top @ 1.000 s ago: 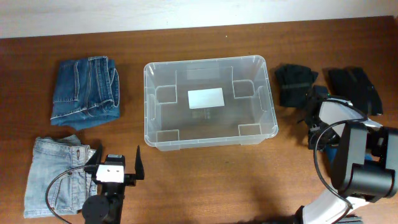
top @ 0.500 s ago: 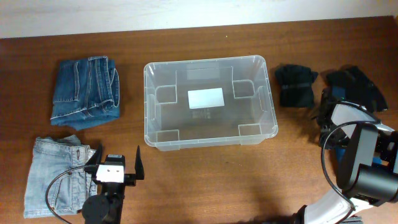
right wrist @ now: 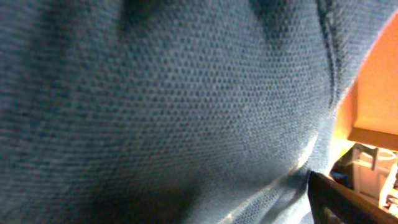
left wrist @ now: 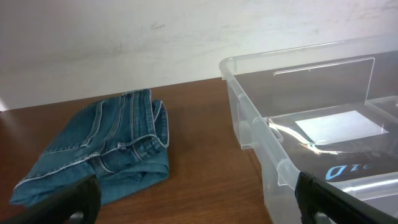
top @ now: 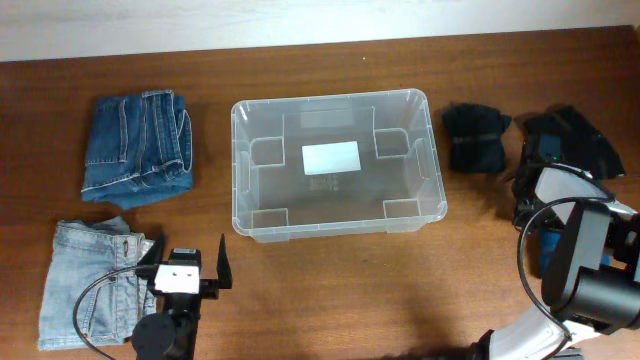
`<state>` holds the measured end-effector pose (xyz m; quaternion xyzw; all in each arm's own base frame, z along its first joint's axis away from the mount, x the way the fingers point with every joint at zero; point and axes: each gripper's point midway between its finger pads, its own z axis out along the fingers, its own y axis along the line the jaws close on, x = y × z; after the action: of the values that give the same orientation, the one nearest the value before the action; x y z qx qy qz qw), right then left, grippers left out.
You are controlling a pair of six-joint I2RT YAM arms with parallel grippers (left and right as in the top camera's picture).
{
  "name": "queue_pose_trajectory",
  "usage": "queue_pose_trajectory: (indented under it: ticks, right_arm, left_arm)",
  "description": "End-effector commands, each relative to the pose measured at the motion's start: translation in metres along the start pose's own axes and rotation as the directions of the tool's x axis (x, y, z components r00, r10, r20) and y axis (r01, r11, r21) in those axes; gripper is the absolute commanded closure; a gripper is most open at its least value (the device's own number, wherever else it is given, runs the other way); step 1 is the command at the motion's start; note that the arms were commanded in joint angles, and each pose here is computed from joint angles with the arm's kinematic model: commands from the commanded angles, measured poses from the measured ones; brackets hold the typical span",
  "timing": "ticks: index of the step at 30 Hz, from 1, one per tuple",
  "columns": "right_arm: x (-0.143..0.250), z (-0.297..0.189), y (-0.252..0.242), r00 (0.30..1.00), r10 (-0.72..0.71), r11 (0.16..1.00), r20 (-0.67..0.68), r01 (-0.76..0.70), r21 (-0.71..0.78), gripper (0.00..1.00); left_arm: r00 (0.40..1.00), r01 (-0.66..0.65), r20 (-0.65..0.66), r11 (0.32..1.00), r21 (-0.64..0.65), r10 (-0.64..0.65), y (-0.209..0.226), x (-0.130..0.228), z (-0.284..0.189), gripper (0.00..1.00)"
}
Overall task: Pack container
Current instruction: 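Lower the right gripper and grasp the teal striped garment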
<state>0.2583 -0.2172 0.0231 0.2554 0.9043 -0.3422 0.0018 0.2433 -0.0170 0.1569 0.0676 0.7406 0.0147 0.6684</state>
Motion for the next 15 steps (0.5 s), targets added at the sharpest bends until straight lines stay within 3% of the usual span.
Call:
queue_pose_trajectory:
  ticks: [1, 4, 11, 13, 15]
  right_arm:
    - [0.018, 0.017, 0.025, 0.997, 0.012, 0.991, -0.081, -0.023, -0.132, 0.03]
    - [0.035, 0.03, 0.029, 0.987, -0.015, 0.986, -0.158, -0.011, -0.163, 0.04]
    - [0.036, 0.033, 0.026, 0.986, -0.05, 0.99, -0.157, 0.028, -0.14, 0.05]
    - [0.039, 0.032, 0.027, 0.984, -0.059, 0.988, -0.169, 0.033, -0.15, 0.15]
    - [0.042, 0.032, 0.027, 0.982, -0.066, 0.988, -0.178, 0.04, -0.151, 0.32]
  left_arm:
    - [1.0, -0.016, 0.004, 1.0, 0.008, 0.016, -0.001, 0.001, 0.0, 0.0]
    - [1.0, -0.016, 0.004, 1.0, 0.008, 0.016, -0.001, 0.001, 0.0, 0.01]
    - [1.0, -0.016, 0.004, 1.0, 0.008, 0.016, -0.001, 0.001, 0.0, 0.01]
    - [1.0, -0.016, 0.004, 1.0, 0.008, 0.016, -0.001, 0.001, 0.0, 0.01]
    - [1.0, -0.016, 0.004, 1.0, 0.008, 0.016, -0.001, 0.001, 0.0, 0.01]
